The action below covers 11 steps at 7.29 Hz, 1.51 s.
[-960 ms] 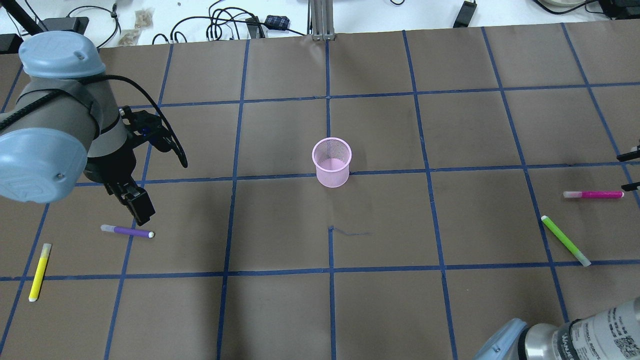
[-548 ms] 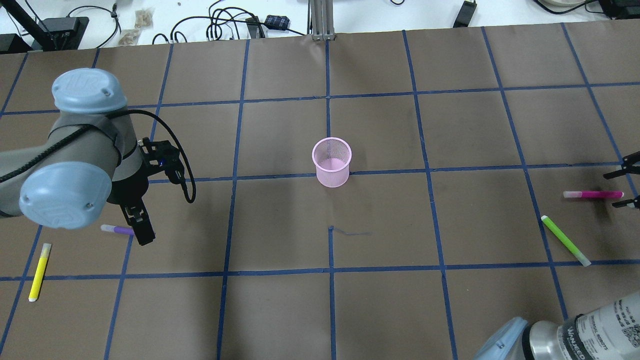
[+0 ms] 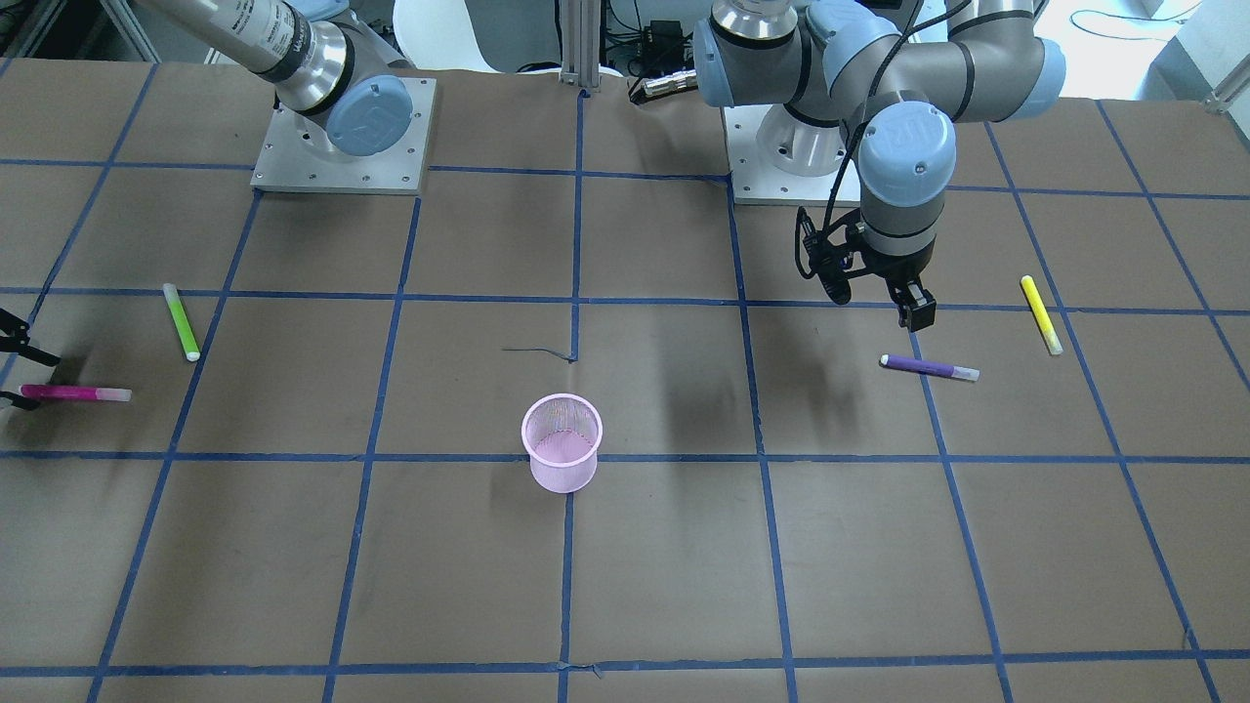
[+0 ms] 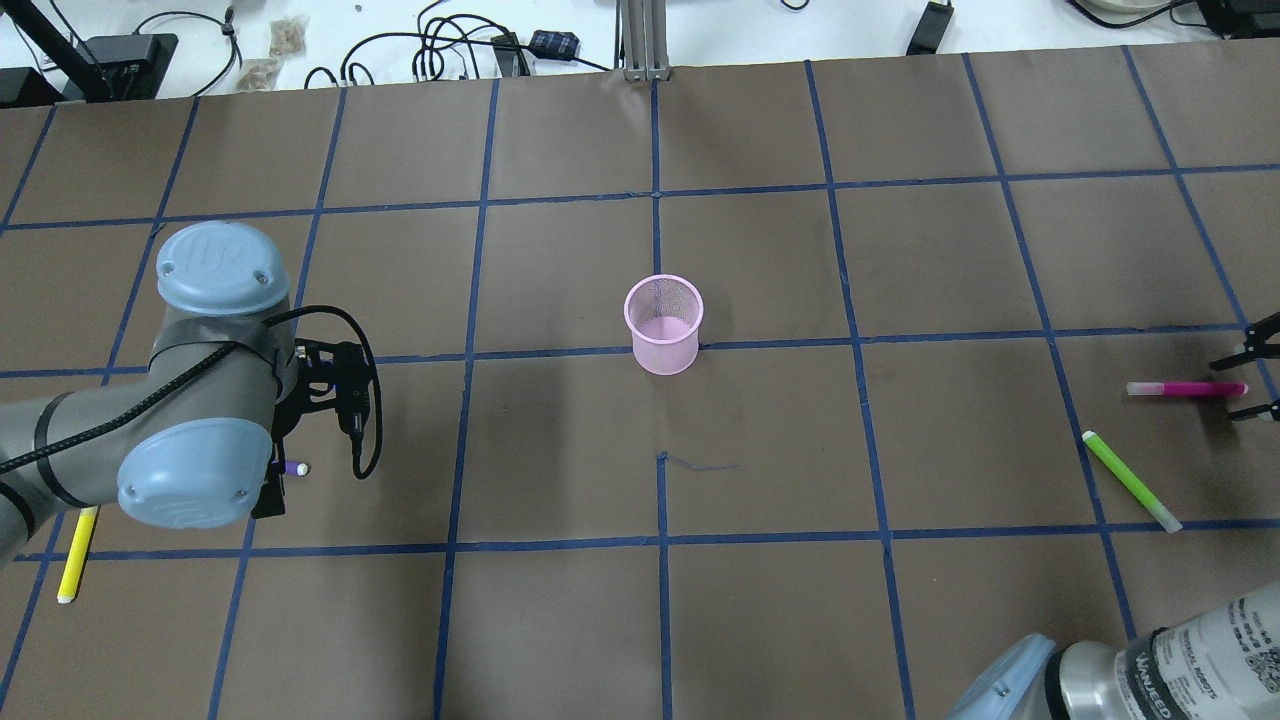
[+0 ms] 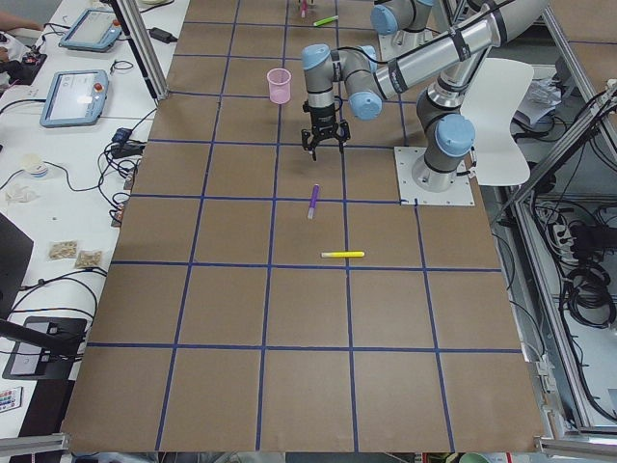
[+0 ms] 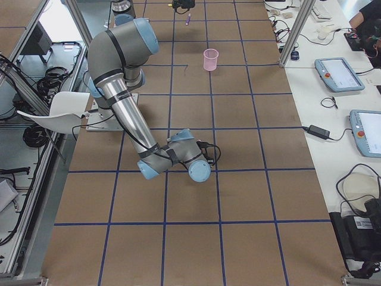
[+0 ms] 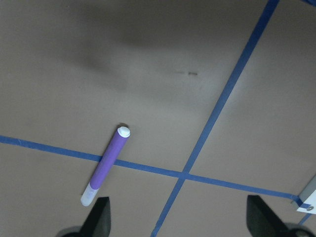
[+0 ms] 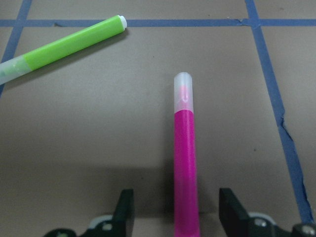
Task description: Insert purple and pink pens into pink cup
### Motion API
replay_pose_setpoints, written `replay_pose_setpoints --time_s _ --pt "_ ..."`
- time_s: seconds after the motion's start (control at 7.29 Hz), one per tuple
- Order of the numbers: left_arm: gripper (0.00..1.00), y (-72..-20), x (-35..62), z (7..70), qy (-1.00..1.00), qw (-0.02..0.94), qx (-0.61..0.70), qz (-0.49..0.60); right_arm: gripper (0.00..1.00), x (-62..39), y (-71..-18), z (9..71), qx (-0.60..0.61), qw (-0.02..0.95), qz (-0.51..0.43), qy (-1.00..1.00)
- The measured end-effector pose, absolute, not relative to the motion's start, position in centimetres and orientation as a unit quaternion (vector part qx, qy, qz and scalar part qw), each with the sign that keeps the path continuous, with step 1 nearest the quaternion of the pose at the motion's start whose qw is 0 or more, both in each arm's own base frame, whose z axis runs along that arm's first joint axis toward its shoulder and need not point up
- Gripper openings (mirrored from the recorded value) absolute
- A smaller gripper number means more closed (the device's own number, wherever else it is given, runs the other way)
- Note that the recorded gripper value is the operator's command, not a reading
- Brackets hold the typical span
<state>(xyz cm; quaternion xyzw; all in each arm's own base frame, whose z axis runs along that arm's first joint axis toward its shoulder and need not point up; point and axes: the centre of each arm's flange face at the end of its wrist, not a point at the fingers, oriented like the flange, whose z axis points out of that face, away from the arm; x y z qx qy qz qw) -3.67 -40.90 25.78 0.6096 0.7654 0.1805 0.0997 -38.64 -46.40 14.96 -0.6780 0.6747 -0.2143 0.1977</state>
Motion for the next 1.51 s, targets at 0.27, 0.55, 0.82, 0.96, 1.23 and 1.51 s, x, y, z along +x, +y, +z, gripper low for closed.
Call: replay_pose_setpoints --time_s 0.27,0.55,0.82,0.96,1.23,1.51 --pt "0.98 -41.5 -2.9 23.2 0.725 0.093 0.657 0.185 0.28 -38.7 -46.4 14.5 -0.678 0.201 -0.214 0.674" --pt "0.98 -42.0 -2.6 21.7 0.690 0.085 0.693 0.191 0.13 -38.7 -46.4 14.5 -0.678 0.200 -0.213 0.674" --pt "1.00 -42.3 -0.9 20.5 0.684 0.061 0.701 0.192 0.05 -38.7 -46.3 14.6 -0.678 0.203 -0.209 0.675" --pt "1.00 -42.5 0.4 20.1 0.695 0.047 0.694 0.181 0.05 -38.7 -46.2 14.7 -0.677 0.206 -0.203 0.677" --pt "0.97 -43.1 -0.3 20.0 0.702 0.073 0.689 0.164 0.05 -38.4 -46.3 17.3 -0.671 0.195 -0.190 0.690" --pt "0.97 -42.4 -2.7 18.7 0.684 0.128 0.698 0.168 0.05 -36.0 -47.1 23.0 -0.658 0.177 -0.172 0.712"
